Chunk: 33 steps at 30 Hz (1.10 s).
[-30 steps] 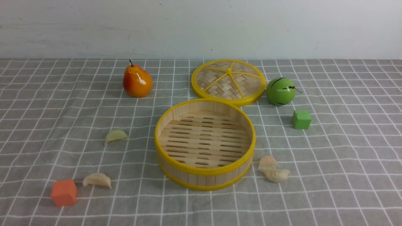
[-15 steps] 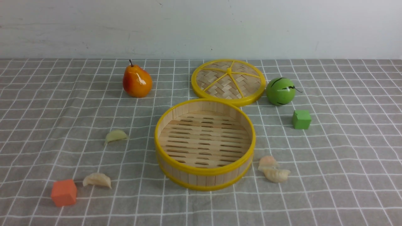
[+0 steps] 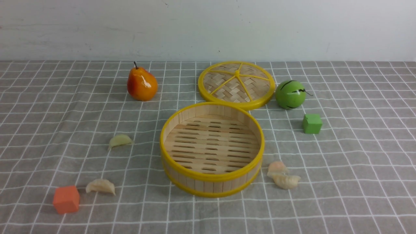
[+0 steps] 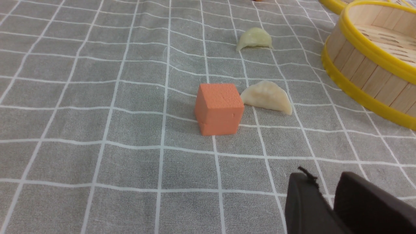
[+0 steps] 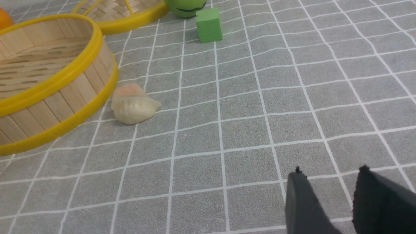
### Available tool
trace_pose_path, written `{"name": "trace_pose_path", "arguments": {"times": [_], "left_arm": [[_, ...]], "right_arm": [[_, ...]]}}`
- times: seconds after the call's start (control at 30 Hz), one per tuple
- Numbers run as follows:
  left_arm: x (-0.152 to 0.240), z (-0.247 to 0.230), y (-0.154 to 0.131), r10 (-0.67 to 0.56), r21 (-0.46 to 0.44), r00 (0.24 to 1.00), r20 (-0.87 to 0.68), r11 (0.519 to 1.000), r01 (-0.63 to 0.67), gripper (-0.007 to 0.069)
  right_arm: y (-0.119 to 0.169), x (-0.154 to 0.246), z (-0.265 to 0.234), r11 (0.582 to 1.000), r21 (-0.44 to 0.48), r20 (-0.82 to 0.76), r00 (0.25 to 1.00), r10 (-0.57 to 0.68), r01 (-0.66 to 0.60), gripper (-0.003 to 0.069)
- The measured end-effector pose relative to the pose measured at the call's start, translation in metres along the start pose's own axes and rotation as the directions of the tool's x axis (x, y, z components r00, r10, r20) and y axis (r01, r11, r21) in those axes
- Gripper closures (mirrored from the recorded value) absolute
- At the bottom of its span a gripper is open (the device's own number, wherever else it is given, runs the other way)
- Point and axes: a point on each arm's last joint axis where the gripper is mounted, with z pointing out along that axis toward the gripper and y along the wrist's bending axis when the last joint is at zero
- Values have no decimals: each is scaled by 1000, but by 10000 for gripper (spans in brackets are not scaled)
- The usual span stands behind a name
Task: Put the dumplings into the steamer on the table with the grey tablecloth.
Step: 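Reach for and grasp a dumpling on the table with the left gripper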
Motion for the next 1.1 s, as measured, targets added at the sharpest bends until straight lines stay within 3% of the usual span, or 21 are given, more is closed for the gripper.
{"name": "trace_pose_path", "arguments": {"times": [0.5, 0.7, 0.9, 1.1], "left_arm": [[-2, 0, 1, 32, -7, 999, 22, 999, -32, 467], [-18, -2, -4, 33, 38, 980, 198, 998, -42, 461], [-38, -9, -11, 16, 98, 905, 425, 993, -64, 456], [-50, -16, -14, -6, 133, 834, 551, 988, -81, 450]], "right_arm": [[0, 0, 0, 1000, 1, 0, 1000, -2, 2, 419], [-1, -2, 0, 1000, 7, 33, 999, -29, 29, 419], [2, -18, -1, 998, -13, 231, 971, -61, 66, 419], [9, -45, -12, 994, -76, 525, 851, -23, 75, 419]]}}
